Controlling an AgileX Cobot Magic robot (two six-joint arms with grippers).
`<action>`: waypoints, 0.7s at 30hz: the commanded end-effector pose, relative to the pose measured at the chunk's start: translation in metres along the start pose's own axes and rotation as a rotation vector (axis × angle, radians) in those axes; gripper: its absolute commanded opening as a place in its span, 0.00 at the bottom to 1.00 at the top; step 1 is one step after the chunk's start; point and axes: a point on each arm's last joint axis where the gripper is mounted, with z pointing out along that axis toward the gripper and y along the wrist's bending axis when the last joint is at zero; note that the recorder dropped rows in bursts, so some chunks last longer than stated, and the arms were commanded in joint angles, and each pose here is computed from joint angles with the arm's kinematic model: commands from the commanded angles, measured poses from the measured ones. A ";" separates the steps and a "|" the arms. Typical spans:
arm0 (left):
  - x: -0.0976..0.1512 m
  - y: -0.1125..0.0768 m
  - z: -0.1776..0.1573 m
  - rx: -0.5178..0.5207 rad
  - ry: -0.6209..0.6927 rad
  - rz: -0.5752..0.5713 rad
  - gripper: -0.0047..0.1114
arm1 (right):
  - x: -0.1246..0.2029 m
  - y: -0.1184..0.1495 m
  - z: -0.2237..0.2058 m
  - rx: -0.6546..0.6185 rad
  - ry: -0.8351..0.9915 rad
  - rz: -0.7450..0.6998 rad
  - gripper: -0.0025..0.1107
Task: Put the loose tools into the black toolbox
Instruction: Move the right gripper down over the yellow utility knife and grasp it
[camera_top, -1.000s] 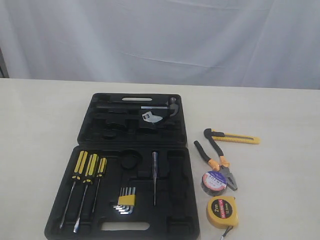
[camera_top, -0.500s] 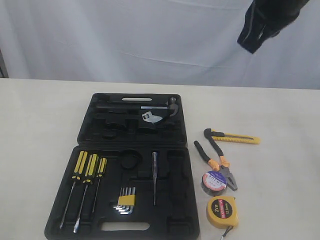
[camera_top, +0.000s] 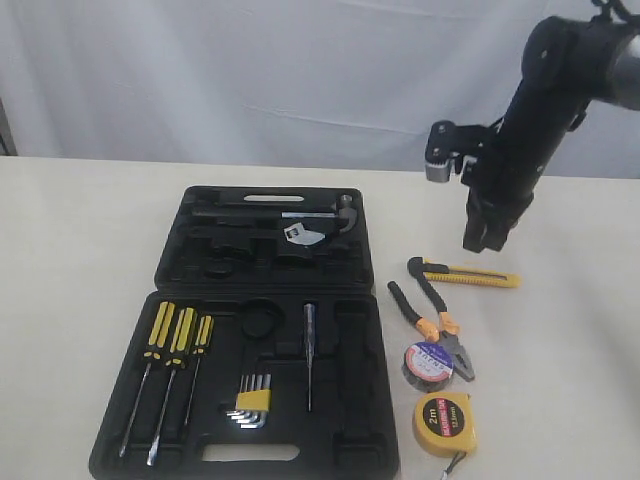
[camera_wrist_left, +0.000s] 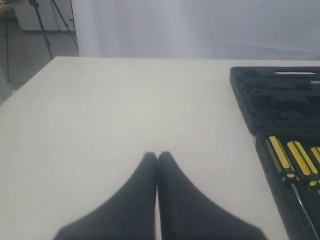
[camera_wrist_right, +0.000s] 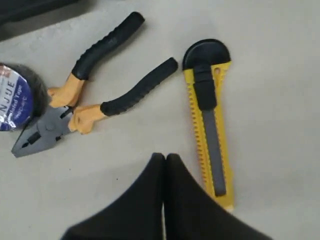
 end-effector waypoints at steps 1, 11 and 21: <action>0.000 -0.001 0.000 0.008 -0.009 -0.010 0.04 | -0.003 -0.004 0.026 -0.012 0.023 -0.043 0.02; 0.000 -0.001 0.000 0.008 -0.009 -0.010 0.04 | -0.006 -0.006 0.026 0.019 0.009 -0.031 0.02; 0.000 -0.001 0.000 0.008 -0.009 -0.010 0.04 | -0.008 -0.008 0.028 0.036 -0.004 0.043 0.67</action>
